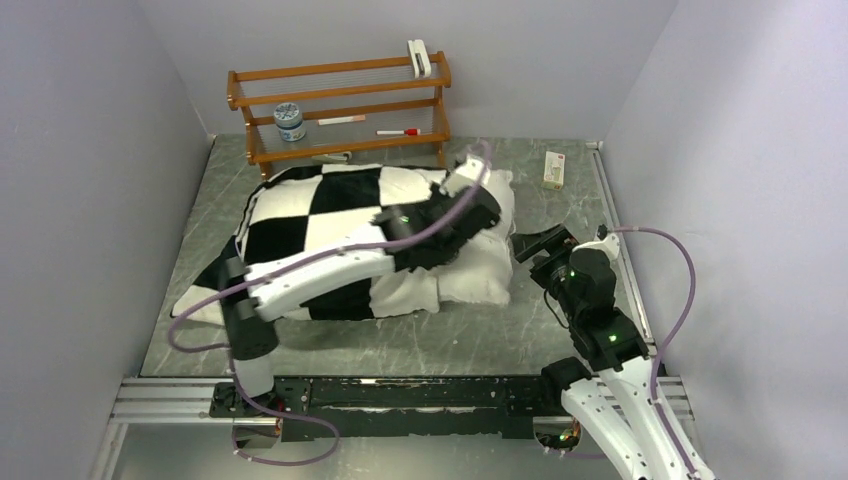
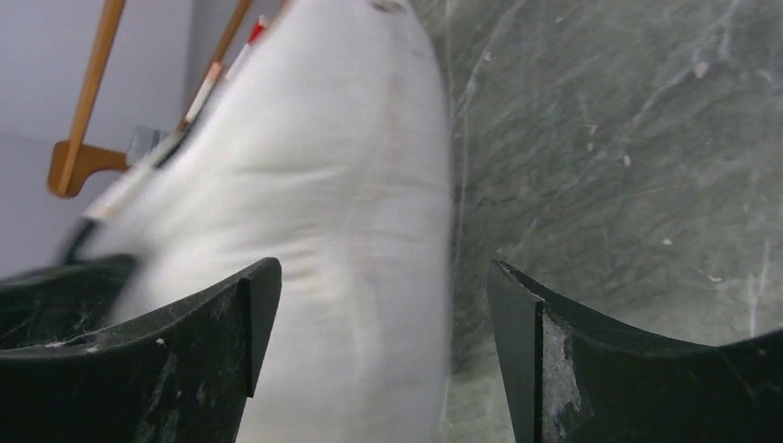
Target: Put the pillow into the pillowcase
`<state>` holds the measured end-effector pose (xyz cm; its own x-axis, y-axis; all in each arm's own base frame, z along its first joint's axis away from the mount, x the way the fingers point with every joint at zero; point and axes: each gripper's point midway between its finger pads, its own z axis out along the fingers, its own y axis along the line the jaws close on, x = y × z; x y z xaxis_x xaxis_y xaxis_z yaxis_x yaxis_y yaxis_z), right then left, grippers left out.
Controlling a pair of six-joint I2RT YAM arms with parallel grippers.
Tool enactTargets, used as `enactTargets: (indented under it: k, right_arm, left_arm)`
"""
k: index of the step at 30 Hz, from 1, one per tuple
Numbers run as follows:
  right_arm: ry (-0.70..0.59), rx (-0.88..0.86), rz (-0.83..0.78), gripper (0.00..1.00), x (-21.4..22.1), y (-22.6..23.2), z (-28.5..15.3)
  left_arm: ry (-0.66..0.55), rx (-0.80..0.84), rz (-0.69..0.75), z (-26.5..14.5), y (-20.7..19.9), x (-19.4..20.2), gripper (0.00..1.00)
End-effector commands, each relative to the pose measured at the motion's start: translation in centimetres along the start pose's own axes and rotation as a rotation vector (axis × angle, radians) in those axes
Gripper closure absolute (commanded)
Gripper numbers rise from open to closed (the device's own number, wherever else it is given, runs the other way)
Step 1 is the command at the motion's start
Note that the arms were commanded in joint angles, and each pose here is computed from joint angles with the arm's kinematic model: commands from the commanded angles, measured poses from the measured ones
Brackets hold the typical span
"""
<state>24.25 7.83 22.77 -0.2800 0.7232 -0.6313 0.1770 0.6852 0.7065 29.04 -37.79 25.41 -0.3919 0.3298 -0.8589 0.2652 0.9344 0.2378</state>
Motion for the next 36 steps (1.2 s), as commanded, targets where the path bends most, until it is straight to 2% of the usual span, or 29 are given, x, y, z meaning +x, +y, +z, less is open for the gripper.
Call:
enactTargets:
  k: [1, 7, 14, 17, 20, 24, 28, 36]
  right_arm:
    - [-0.011, -0.168, -0.018, 0.17, -1.3, 3.9, -1.6]
    - [0.023, -0.29, -0.005, 0.26, -0.8, 6.2, -2.0]
    - [0.226, -0.326, 0.123, 0.58, 4.4, 6.1, 0.5]
    - [0.303, -0.303, 0.194, 0.64, 7.1, 5.1, 2.0]
    - [0.354, -0.334, 0.193, 0.65, 9.7, 5.3, 3.4]
    - [0.488, -0.432, 0.139, 0.6, 14.3, 7.3, 3.6]
    - [0.523, -0.487, 0.114, 0.5, 16.7, 9.9, 3.5]
    - [0.602, -0.482, 0.126, 0.49, 21.4, 11.8, 4.6]
  left_arm:
    - [-0.238, -0.008, -0.145, -6.8, 7.0, -10.5, 0.95]
    - [-0.351, -0.051, -0.216, -11.4, 12.6, -14.7, 0.95]
    - [-0.46, -0.053, -0.312, -15.4, 17.1, -17.4, 0.95]
    - [-0.483, -0.043, -0.337, -16.4, 18.1, -17.9, 0.95]
    - [-0.488, -0.038, -0.346, -16.7, 18.5, -17.9, 0.95]
    - [-0.499, -0.036, -0.359, -17.0, 18.9, -17.8, 0.95]
    - [-0.489, -0.047, -0.354, -17.0, 19.2, -17.6, 0.95]
    - [-0.482, -0.041, -0.356, -16.9, 19.2, -16.7, 0.95]
